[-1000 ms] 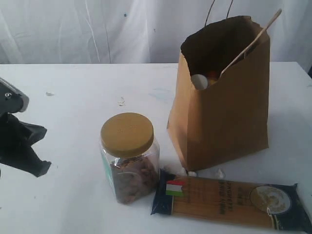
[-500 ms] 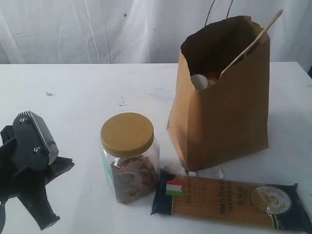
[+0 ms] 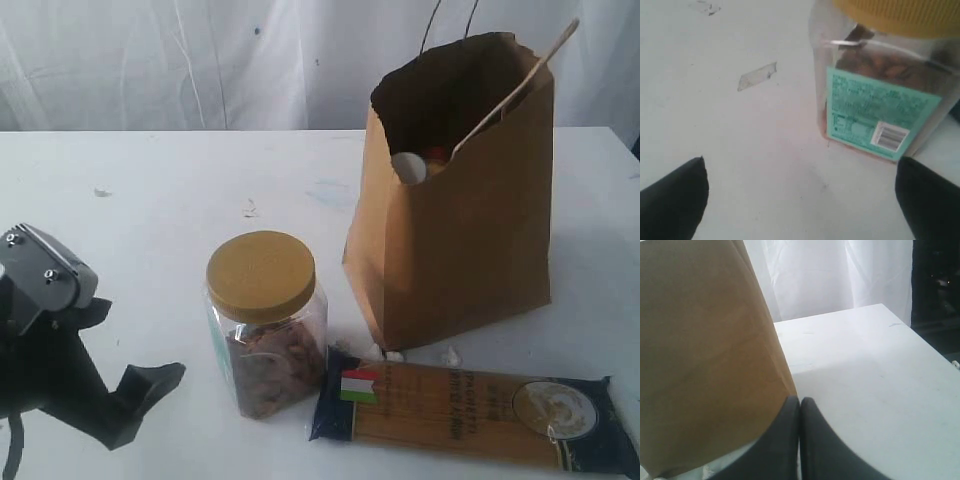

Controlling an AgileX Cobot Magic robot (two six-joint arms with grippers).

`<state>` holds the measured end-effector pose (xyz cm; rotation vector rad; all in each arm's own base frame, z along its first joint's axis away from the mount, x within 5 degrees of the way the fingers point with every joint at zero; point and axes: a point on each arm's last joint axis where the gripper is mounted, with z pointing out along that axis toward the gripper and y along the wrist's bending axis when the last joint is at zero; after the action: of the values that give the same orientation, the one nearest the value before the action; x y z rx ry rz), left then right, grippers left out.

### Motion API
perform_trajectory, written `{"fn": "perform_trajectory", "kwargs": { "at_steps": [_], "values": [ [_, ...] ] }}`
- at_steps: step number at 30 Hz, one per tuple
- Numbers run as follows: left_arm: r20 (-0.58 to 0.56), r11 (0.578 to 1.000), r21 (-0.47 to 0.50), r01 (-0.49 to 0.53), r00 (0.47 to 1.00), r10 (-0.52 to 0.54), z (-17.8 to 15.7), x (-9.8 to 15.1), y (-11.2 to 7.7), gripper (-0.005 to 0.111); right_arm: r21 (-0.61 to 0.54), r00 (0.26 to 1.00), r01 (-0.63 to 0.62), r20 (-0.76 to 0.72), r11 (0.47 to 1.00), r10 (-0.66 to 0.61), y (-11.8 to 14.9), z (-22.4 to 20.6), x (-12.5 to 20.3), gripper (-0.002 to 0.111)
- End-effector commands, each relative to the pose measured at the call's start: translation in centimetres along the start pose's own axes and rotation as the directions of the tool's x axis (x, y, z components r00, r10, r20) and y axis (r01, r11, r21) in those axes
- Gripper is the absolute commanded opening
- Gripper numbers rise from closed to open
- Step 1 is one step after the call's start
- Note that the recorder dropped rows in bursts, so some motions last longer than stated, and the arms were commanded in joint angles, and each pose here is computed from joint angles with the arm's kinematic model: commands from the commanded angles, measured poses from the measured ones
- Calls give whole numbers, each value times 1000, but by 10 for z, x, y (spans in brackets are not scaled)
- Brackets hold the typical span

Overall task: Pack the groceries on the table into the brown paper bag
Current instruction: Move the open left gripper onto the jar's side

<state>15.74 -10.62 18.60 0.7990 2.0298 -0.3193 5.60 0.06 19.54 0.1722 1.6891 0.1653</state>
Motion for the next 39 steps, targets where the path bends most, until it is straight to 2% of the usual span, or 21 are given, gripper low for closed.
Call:
{"fn": "perform_trajectory", "kwargs": {
  "at_steps": [1,6,11,15,20,24,34,39],
  "values": [
    [73,998,54,44,996,-48,1,-5,-5,105,5,1000,0,4,1000,0,-1,0,1,0],
    [155,968,169,-187,975,161,9,-7,-18,105,5,1000,0,4,1000,0,-1,0,1,0],
    [132,939,203,-278,958,255,22,2,-21,105,5,1000,0,4,1000,0,-1,0,1,0],
    [159,932,229,-280,956,248,30,4,-24,105,5,1000,0,4,1000,0,-1,0,1,0],
    [112,947,182,-266,962,249,41,11,-18,105,5,1000,0,4,1000,0,-1,0,1,0],
    [161,945,185,-272,956,244,47,8,-20,105,5,1000,0,4,1000,0,-1,0,1,0],
    [146,942,194,-274,958,248,74,0,-16,105,5,1000,0,4,1000,0,-1,0,1,0],
    [160,919,221,-327,941,297,82,-5,-18,105,5,1000,0,4,1000,0,-1,0,1,0]
  ]
}}
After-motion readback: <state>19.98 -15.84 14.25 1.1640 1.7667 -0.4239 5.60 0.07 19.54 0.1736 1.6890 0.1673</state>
